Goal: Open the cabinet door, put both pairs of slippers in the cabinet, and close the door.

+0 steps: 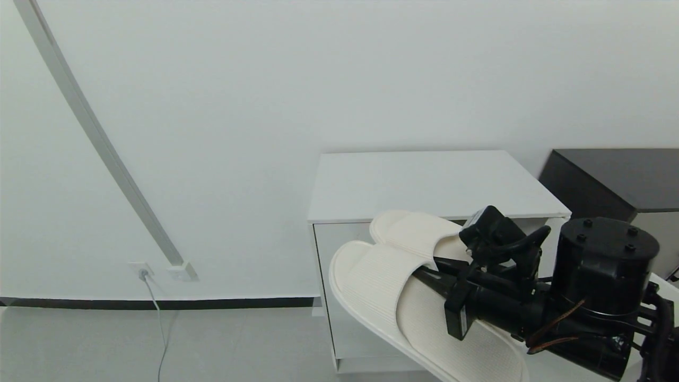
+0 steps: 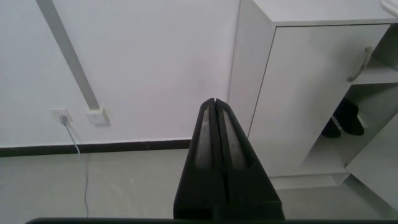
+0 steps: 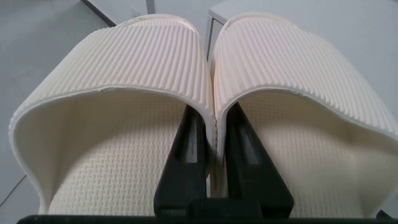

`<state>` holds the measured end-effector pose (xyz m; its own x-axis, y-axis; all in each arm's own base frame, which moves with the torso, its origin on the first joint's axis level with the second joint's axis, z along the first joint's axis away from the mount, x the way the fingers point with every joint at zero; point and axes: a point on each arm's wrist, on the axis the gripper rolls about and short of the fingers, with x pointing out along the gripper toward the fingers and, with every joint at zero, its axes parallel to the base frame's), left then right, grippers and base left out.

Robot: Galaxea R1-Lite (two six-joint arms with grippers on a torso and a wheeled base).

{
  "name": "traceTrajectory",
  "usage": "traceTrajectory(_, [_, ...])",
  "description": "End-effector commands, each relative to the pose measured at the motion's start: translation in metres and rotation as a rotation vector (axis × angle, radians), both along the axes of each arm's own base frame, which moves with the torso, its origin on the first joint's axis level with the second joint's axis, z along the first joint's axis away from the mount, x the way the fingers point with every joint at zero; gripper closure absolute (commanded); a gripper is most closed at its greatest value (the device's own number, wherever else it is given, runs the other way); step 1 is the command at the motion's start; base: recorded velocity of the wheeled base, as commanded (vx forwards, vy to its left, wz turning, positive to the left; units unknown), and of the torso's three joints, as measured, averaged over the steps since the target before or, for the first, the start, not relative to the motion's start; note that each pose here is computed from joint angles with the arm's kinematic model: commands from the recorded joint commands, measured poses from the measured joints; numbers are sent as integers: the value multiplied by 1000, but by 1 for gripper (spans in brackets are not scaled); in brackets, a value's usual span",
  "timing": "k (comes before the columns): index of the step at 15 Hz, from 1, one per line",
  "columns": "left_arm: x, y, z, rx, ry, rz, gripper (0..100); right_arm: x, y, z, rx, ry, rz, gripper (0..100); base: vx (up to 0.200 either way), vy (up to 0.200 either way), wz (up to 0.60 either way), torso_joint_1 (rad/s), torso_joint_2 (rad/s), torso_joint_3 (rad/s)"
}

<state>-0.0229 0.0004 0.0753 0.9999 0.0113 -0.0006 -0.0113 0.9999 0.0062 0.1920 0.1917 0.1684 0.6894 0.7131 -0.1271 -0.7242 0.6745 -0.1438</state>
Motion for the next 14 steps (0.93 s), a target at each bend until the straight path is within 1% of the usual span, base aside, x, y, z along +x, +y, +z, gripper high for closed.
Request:
traceTrajectory(1, [0,0,0,0,1,1,100,0,0,-1,-2,2,-1,100,0,-200,0,17,-2,2])
traceTrajectory(14, [0,0,0,0,1,1,100,1,-3,-6,-6,29,-10,100,0,-200,0,5,2,4])
